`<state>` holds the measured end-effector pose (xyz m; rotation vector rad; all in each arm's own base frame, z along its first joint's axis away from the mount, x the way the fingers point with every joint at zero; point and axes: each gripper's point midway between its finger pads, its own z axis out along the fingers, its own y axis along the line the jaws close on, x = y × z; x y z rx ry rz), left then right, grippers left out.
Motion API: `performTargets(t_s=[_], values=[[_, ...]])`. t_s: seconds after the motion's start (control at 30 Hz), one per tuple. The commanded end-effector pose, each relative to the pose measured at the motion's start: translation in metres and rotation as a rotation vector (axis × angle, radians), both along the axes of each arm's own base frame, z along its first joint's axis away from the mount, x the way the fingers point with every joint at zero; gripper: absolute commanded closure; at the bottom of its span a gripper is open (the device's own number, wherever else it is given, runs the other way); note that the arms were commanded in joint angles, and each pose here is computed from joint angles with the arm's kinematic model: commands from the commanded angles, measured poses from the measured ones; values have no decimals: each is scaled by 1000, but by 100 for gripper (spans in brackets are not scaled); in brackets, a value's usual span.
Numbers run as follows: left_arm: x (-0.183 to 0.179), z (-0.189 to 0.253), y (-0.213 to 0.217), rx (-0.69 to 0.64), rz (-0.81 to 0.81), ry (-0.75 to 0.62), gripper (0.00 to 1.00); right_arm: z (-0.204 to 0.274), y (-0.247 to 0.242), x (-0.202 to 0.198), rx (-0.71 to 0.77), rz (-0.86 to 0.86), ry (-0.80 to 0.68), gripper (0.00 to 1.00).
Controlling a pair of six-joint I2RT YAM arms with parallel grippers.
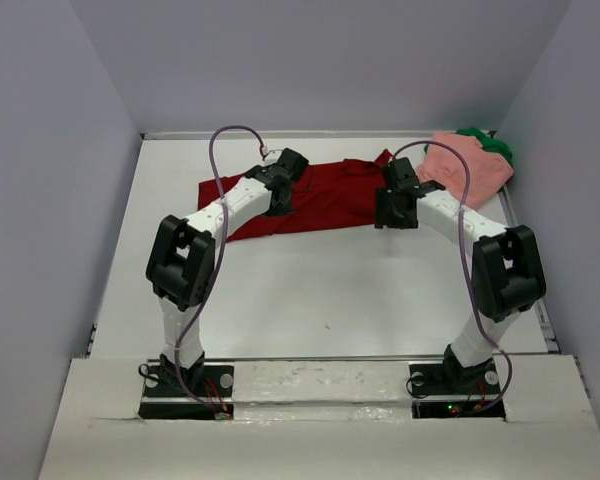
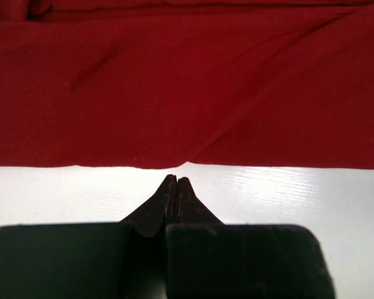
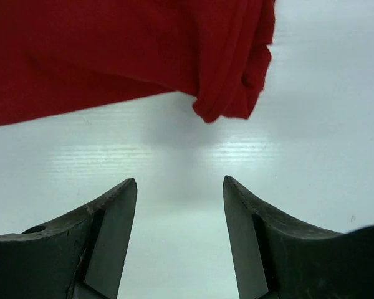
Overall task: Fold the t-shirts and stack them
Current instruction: Fold the tshirt
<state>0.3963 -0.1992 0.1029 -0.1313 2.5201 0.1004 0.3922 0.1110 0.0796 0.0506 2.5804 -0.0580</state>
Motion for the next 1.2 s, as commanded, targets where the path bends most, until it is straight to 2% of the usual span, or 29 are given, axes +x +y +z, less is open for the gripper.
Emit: performTargets(t_s=[0.0, 0.2, 0.3, 0.67, 0.97, 1.1, 1.17], values=[[11, 10, -13, -39, -13, -17, 100, 11, -9, -10, -20, -63, -51, 37], [19, -7, -21, -116, -23, 32, 100, -3, -15, -7, -60, -81, -40, 41], [25, -9, -17, -157, -4, 32, 100, -5, -17, 5, -91, -91, -56, 49], [40, -4, 14, -120, 64, -31, 100, -14, -5, 43, -97, -53, -94, 52], [35, -1, 10, -152, 41, -30, 100, -21, -10, 65, -144, -67, -102, 53], [33, 8, 12, -156, 37, -45, 100, -19, -11, 69, -148, -82, -112, 57], [32, 11, 11, -163, 35, -52, 100, -18, -11, 70, -146, -101, -115, 64]])
